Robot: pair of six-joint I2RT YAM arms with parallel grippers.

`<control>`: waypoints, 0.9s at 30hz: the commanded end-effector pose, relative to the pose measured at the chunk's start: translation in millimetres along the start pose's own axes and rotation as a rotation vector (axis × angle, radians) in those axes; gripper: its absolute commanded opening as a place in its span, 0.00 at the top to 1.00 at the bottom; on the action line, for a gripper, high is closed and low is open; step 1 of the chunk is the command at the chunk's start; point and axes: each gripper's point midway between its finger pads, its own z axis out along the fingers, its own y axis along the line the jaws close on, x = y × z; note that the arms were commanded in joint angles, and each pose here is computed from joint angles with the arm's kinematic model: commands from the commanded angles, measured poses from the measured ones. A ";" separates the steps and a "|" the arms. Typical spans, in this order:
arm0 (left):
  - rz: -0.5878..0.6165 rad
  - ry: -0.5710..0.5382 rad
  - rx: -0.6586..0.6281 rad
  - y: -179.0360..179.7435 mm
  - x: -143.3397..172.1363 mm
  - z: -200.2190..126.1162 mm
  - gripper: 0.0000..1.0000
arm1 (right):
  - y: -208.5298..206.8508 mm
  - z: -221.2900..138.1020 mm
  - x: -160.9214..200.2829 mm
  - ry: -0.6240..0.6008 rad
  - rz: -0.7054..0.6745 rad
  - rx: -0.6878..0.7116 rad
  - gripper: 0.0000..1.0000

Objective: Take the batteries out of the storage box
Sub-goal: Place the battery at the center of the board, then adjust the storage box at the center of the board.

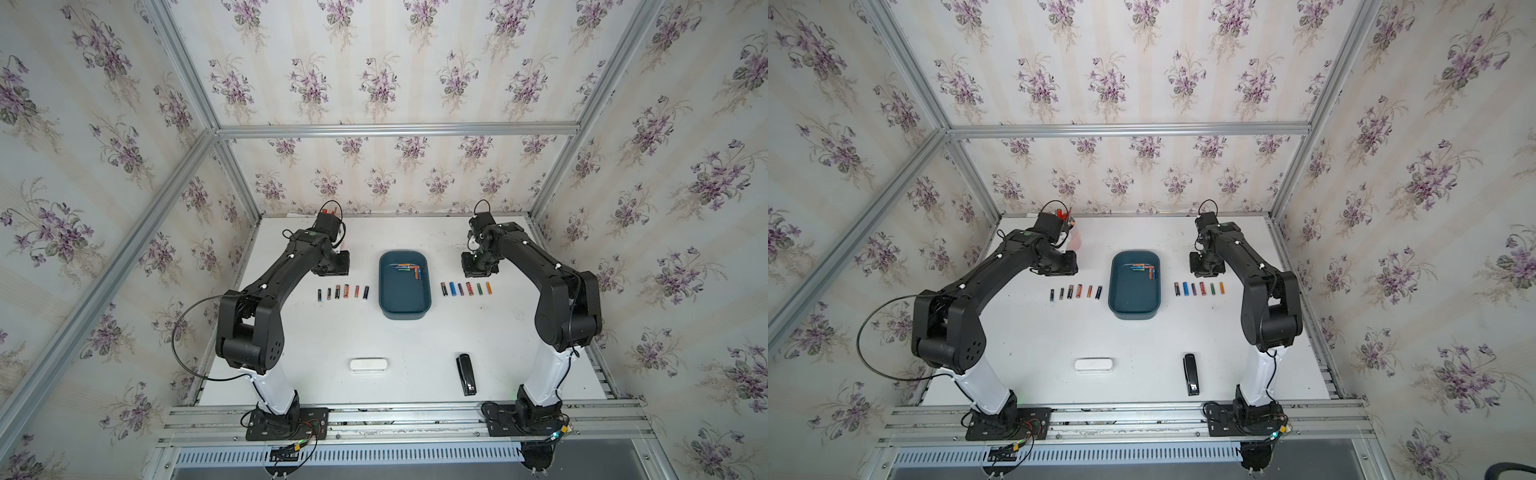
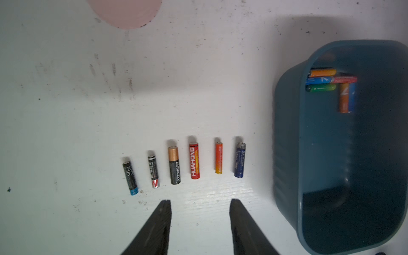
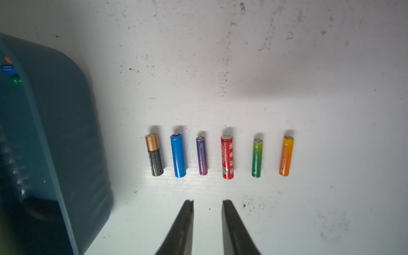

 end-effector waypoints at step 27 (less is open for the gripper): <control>0.172 0.159 0.005 -99.2 -1.5 85.5 0.56 | 2.0 -5.5 -3.7 -0.021 -0.020 -0.003 0.71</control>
